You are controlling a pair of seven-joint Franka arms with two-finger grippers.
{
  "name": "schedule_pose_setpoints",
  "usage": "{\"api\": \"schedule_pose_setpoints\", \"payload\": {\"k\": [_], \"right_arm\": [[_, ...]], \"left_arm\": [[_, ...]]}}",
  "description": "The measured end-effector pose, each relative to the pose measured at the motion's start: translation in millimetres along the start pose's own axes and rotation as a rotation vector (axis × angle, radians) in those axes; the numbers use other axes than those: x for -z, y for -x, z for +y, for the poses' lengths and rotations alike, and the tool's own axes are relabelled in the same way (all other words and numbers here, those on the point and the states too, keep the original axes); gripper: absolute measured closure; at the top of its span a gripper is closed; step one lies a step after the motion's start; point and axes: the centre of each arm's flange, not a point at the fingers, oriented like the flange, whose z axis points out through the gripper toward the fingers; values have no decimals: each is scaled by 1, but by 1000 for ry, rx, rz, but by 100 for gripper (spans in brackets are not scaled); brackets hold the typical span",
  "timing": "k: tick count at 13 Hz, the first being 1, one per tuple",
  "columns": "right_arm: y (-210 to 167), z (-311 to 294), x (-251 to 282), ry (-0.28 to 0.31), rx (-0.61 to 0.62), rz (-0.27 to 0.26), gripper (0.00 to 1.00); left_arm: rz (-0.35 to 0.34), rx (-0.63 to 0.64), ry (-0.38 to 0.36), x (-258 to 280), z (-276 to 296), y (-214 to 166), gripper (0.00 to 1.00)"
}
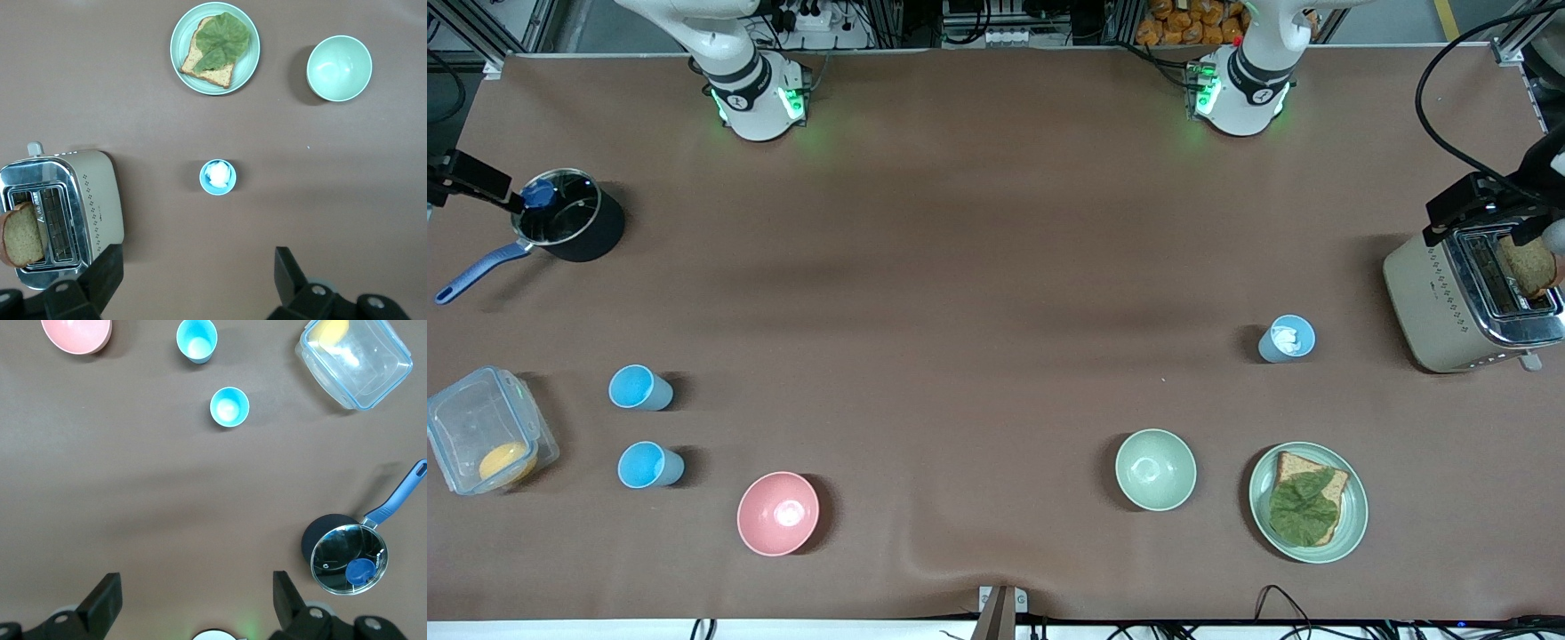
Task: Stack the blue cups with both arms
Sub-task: 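Reach the left gripper toward the blue cup beside the toaster, then grasp the blue cup with the left gripper while the right gripper grasps another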
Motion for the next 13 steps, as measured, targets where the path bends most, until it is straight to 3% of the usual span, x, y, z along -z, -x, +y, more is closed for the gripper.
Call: {"api": "schedule_pose_setpoints", "payload": {"k": [6,9,13], "right_arm": [[-1,0,-1,0,1,-4,0],[-8,1,-13,0,-4,-27,0],[-39,20,-70,-2,-21,-138,0]], "left_arm": [[-31,-20,1,-13,12,-3,0],[-131,-25,-1,-92,15,-22,0],[-175,-22,0,-234,13,-20,0]]}}
